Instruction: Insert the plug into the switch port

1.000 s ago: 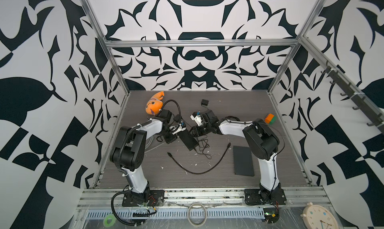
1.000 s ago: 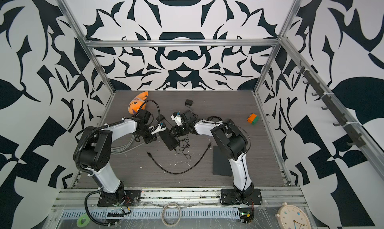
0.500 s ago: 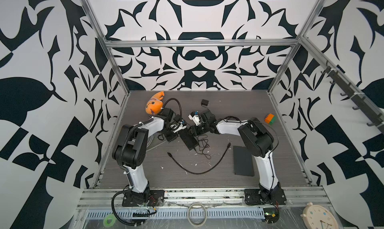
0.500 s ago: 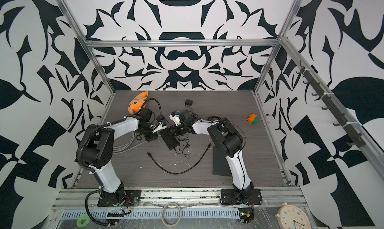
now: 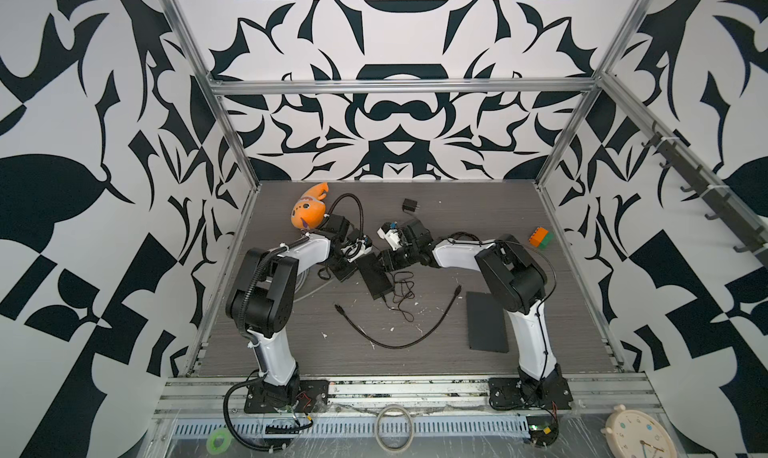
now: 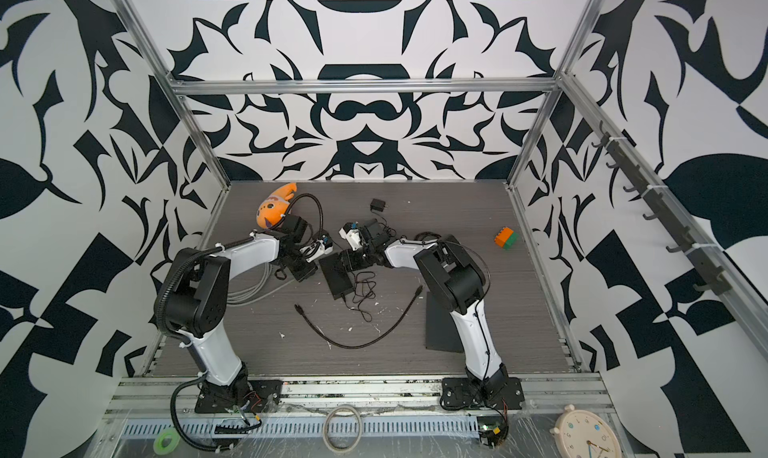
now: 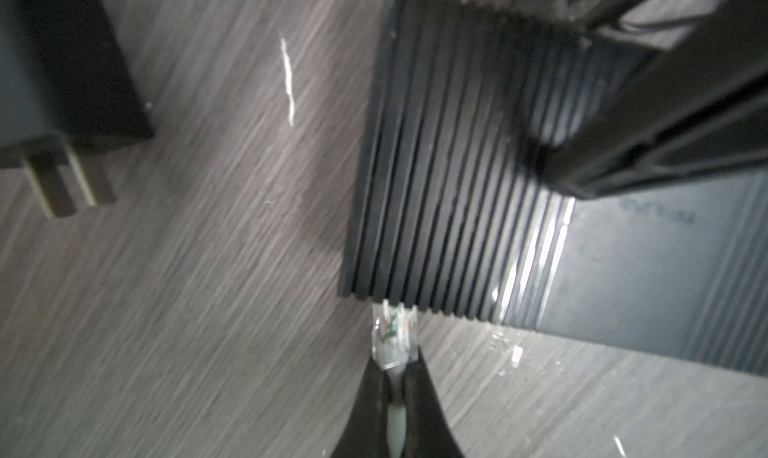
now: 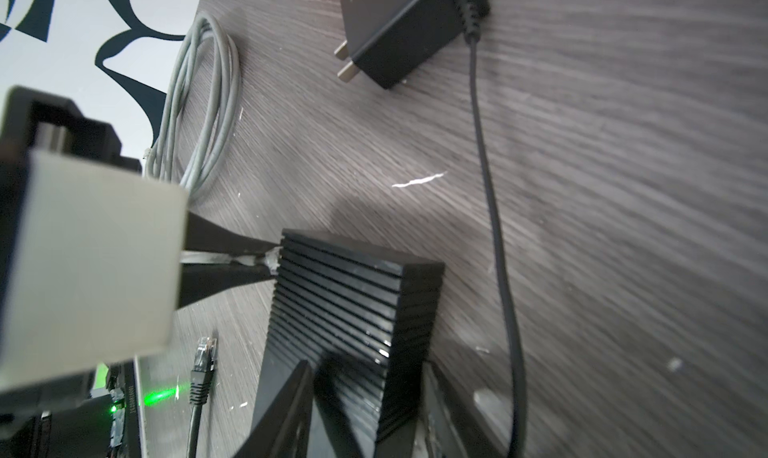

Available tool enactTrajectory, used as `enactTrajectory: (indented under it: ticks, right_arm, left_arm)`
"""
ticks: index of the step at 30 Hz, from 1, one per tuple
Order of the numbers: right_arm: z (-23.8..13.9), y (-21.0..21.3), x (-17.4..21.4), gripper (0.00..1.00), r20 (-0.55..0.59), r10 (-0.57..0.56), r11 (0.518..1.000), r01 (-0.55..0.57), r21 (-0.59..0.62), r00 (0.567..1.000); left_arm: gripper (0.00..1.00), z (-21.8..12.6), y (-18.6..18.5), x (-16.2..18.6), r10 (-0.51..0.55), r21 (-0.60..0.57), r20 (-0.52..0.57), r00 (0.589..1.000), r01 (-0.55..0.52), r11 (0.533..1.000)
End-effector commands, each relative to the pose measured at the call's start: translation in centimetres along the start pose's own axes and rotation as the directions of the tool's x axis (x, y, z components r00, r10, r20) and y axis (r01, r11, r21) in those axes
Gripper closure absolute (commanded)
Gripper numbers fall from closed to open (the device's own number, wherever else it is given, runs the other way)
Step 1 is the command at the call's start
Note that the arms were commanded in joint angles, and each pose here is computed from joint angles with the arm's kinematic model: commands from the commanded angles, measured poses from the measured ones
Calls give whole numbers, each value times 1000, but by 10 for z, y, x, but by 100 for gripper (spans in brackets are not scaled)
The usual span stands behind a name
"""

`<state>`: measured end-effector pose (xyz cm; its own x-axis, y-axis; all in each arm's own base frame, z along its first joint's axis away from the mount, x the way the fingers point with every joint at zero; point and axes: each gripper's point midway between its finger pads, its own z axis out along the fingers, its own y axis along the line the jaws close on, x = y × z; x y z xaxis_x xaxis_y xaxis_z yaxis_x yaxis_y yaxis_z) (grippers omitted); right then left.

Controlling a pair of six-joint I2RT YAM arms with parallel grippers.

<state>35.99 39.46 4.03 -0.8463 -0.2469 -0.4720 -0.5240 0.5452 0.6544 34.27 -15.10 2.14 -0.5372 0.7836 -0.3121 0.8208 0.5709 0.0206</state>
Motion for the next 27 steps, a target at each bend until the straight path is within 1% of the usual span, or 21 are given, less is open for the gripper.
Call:
enactTrajectory:
  ticks: [1,6,8,13,16,18,24,27]
  right_arm:
    - [6,13,-4,54,-7,-17,997,17,-72,1000]
    - [8,10,-8,54,-9,-17,995,16,-96,1000]
    - [8,10,-10,54,-11,-16,994,14,-110,1000]
    - [11,17,-7,54,-40,-26,987,19,-161,999]
    - [12,19,-3,54,-59,-29,982,17,-190,998]
    - [13,18,1,54,-71,-23,982,10,-188,997]
    - [14,16,11,54,-95,-6,979,-14,-202,995]
    - [17,17,17,54,-120,2,973,-30,-228,993]
  left_arm:
    - [97,1,-10,-5,-8,53,32,999,6,999]
    - [97,2,-16,-9,41,98,43,998,-45,994]
    - [97,0,-19,-14,45,118,72,996,-53,992]
    - [97,-5,-18,-24,57,112,116,992,-70,991]
    - [97,-12,-23,-33,67,121,164,984,-88,989]
    - [97,-13,-21,-36,54,112,171,984,-73,991]
    - [97,-8,-8,-30,12,53,125,992,-19,998]
    - [98,-7,-7,-36,-5,42,152,988,-1,999]
